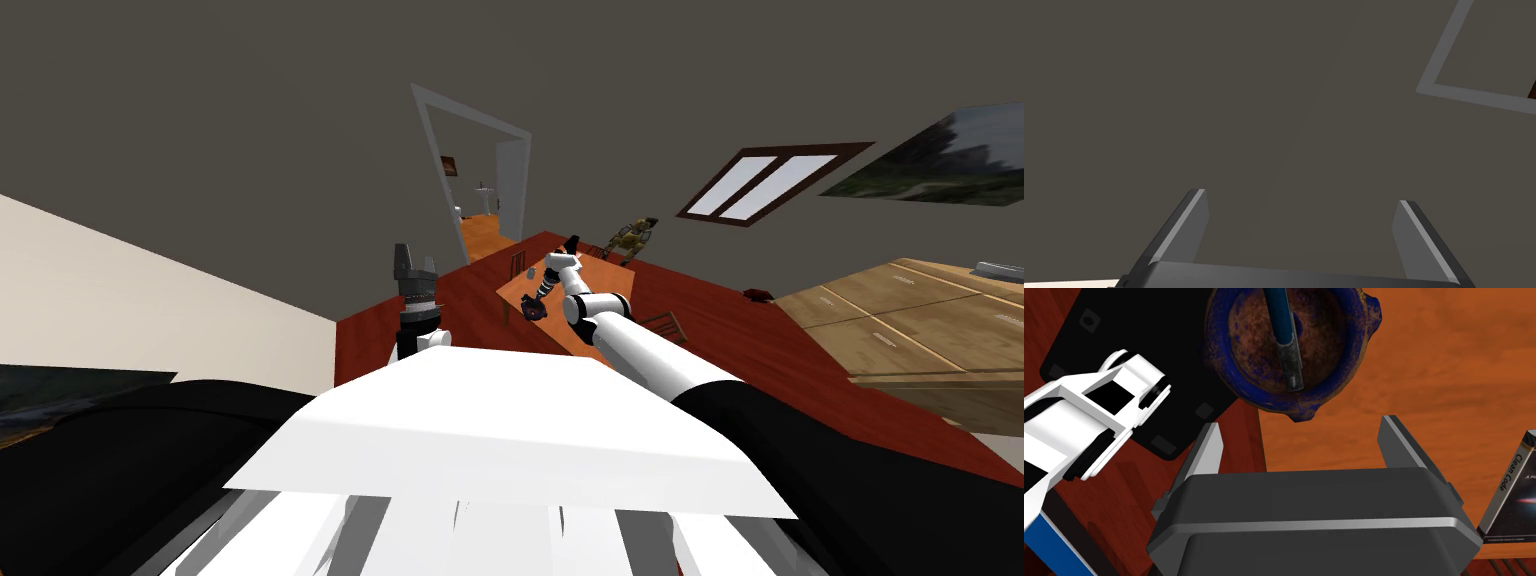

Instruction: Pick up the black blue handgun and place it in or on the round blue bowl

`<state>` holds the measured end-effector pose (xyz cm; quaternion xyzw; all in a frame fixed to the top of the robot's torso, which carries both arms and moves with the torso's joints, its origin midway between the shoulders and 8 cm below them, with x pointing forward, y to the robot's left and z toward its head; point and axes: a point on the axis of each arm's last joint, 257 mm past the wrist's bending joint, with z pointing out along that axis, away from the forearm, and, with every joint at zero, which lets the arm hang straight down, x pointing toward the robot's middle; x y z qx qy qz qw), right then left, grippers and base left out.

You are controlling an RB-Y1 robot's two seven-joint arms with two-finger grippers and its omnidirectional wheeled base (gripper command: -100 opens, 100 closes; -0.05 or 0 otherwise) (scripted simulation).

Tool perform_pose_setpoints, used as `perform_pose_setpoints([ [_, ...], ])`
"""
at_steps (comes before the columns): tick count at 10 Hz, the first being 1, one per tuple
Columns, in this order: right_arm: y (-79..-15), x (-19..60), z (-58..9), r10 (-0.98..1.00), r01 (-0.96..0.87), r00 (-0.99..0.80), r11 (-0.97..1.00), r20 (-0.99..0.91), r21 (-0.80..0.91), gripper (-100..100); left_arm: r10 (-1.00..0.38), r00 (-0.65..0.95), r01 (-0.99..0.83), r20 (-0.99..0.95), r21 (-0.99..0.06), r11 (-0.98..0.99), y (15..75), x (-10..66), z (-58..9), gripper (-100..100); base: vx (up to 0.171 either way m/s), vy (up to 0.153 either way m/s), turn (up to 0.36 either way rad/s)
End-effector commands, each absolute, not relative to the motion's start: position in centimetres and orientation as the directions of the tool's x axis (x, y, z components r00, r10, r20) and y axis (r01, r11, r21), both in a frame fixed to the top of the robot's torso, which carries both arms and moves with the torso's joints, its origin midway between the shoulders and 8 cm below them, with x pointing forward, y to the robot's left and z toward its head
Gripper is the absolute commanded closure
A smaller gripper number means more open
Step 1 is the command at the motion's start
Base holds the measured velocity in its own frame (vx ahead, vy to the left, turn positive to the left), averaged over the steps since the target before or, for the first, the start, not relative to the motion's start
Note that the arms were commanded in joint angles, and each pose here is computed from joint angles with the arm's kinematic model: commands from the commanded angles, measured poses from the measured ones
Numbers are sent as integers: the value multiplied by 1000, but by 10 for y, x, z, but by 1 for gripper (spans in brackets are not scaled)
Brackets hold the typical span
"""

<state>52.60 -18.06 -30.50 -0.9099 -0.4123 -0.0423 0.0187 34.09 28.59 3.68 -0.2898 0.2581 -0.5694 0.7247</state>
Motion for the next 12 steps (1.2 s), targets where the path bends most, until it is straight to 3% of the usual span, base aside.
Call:
perform_pose_setpoints([
  [1,-172,528,-295,766,768,638,-640,75,9,-100,-975,218,676,-44,-714,184,286,341,37,0,-8,-5,-123],
  [6,-166,536,-282,773,775,629,-632,83,22,-100,-975,218,676,-44,-714,184,286,341,37,0,0,-1,9],
  [7,-166,536,-282,773,775,629,-632,83,21,0,-975,218,676,-44,-714,184,286,341,37,0,0,0,0],
  [12,-166,536,-282,773,775,629,-632,83,21,0,-975,218,676,-44,-714,184,286,341,37,0,0,0,0],
])
